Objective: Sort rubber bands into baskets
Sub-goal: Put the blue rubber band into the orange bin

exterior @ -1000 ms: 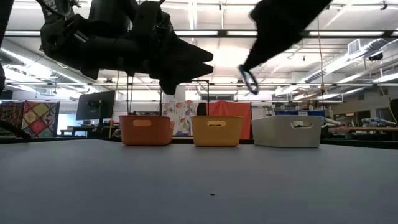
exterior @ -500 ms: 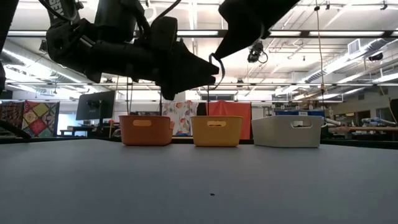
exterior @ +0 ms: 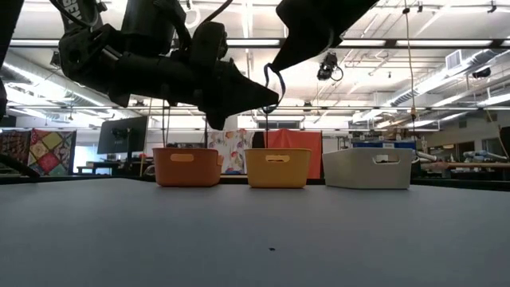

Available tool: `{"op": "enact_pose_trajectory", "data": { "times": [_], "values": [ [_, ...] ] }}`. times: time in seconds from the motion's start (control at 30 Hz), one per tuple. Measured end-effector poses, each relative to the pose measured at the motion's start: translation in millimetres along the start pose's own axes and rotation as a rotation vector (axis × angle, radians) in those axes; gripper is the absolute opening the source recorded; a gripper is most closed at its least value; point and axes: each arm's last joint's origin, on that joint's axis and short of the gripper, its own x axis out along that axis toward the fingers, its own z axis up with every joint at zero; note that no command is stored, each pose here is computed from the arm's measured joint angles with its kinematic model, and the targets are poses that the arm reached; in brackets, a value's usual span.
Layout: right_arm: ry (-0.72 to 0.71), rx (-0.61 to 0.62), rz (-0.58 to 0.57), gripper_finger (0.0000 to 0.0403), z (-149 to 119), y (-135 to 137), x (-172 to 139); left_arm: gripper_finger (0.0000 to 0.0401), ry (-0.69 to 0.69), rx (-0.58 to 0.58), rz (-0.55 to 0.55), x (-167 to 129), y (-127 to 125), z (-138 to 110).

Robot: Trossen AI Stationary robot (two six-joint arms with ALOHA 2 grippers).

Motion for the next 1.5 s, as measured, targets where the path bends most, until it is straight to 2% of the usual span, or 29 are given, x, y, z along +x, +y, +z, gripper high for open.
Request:
{"op": "enact_pose_trajectory", "data": {
  "times": [0.17, 0.4, 0.63, 0.73, 0.87, 1.17, 1.3, 1.5],
  "values": [
    [0.034, 0.037, 0.012, 0.0060, -4, 0, 0, 0.0004, 0.004, 0.021, 0.012, -3, 5, 4],
    [0.141, 0.053, 0.024, 0.0130, -17, -3, -1, 0.0004, 0.067, 0.021, 0.121, -21, 30, 28],
    [0.278, 0.146, 0.178, 0.0175, -26, 1, -5, 0.0004, 0.140, 0.031, 0.254, -47, 61, 56],
    [0.353, 0.199, 0.254, 0.0181, -31, 6, -11, 0.0004, 0.178, 0.030, 0.329, -60, 76, 64],
    [0.424, 0.225, 0.294, 0.0181, -45, 16, -22, 0.0004, 0.224, 0.010, 0.460, -77, 102, 71],
    [0.582, 0.274, 0.414, 0.0171, -75, 37, -43, 0.0005, 0.398, -0.083, 0.705, -102, 160, 55],
    [0.613, 0.302, 0.438, 0.0168, -80, 44, -54, 0.0006, 0.429, -0.117, 0.765, -110, 174, 52],
    [0.662, 0.342, 0.451, 0.0169, -92, 52, -69, 0.0019, 0.449, -0.135, 0.791, -115, 180, 51]
  ]
}}
